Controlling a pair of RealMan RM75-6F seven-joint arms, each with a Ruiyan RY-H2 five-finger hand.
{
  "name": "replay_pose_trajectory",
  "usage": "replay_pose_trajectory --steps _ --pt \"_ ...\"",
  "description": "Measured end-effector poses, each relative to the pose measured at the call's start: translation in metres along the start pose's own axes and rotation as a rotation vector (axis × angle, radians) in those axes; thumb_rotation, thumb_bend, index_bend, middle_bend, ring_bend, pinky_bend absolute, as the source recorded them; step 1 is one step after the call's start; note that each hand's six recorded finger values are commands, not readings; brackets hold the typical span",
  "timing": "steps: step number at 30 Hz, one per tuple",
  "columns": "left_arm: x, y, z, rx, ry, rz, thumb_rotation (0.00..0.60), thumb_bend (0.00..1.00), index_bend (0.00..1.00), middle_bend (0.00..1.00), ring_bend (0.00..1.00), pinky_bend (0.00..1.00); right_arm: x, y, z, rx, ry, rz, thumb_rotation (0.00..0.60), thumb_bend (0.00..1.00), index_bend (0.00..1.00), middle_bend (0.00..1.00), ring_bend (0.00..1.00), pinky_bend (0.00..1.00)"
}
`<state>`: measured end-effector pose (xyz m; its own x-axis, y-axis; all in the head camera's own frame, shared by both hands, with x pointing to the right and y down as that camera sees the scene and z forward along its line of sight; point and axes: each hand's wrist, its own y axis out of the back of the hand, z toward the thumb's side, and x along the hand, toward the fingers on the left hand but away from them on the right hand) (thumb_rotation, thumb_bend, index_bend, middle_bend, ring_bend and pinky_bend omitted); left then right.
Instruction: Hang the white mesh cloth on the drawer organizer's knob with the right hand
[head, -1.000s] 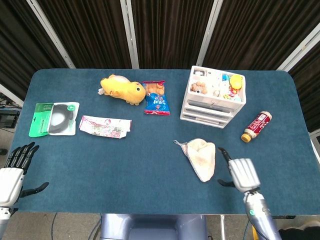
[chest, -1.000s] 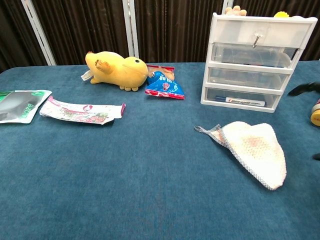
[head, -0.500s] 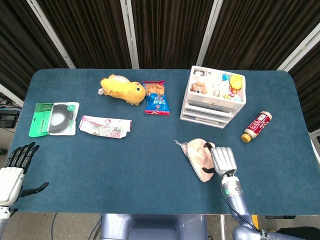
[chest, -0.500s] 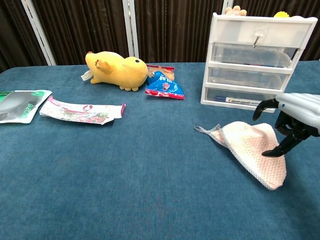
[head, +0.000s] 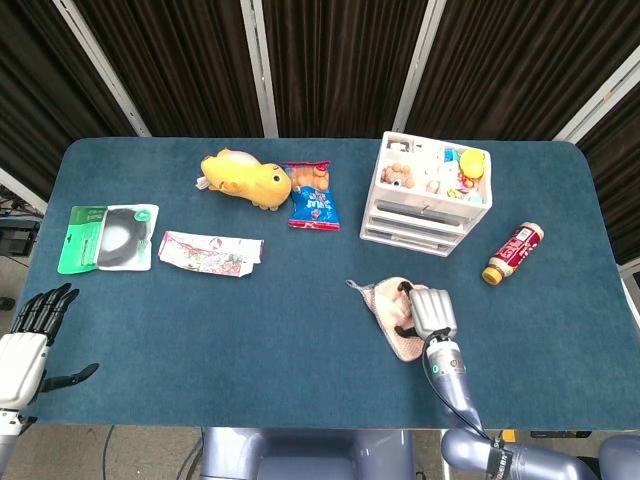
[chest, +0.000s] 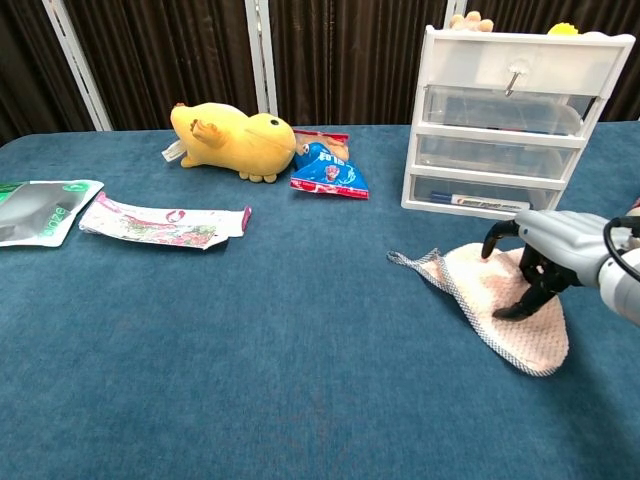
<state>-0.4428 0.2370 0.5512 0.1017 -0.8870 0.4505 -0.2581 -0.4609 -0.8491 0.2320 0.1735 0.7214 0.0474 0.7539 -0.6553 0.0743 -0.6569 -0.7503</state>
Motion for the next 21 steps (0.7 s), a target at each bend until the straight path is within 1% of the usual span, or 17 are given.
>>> replay_pose_trajectory --steps 1,5,8,10,14,17,21 --pt "0.000 0.000 0.000 -0.001 0.000 0.000 0.600 0.00 0.00 0.00 0.00 0.00 -0.001 -0.001 0.001 -0.001 0.000 0.000 0.600 0.32 0.42 0.96 0.95 0.99" --pt "0.000 0.000 0.000 -0.004 0.002 -0.002 0.600 0.00 0.00 0.00 0.00 0.00 -0.004 -0.002 0.003 -0.006 0.001 -0.010 0.600 0.44 0.55 0.97 0.96 1.00" --pt "0.000 0.000 0.000 -0.006 0.002 -0.004 0.600 0.00 0.00 0.00 0.00 0.00 -0.005 -0.001 0.004 -0.017 0.006 -0.020 0.600 0.47 0.64 0.98 0.96 1.00" --pt "0.000 0.000 0.000 -0.006 0.001 -0.005 0.600 0.00 0.00 0.00 0.00 0.00 -0.005 0.000 0.005 -0.024 0.012 -0.029 0.600 0.47 0.68 0.98 0.96 1.00" --pt "-0.001 0.000 0.001 -0.007 -0.002 -0.005 0.600 0.00 0.00 0.00 0.00 0.00 -0.002 0.006 0.007 -0.044 0.033 -0.053 0.600 0.47 0.71 0.99 0.97 1.00" --pt "-0.001 -0.001 0.001 -0.010 -0.001 -0.005 0.600 0.00 0.00 0.00 0.00 0.00 0.002 0.015 0.009 -0.068 0.059 -0.088 0.600 0.48 0.73 0.99 0.97 1.00" --pt "-0.001 0.000 0.001 -0.012 -0.002 -0.003 0.600 0.00 0.00 0.00 0.00 0.00 0.010 0.035 0.014 -0.116 0.112 -0.173 0.600 0.48 0.74 0.99 0.97 1.00"
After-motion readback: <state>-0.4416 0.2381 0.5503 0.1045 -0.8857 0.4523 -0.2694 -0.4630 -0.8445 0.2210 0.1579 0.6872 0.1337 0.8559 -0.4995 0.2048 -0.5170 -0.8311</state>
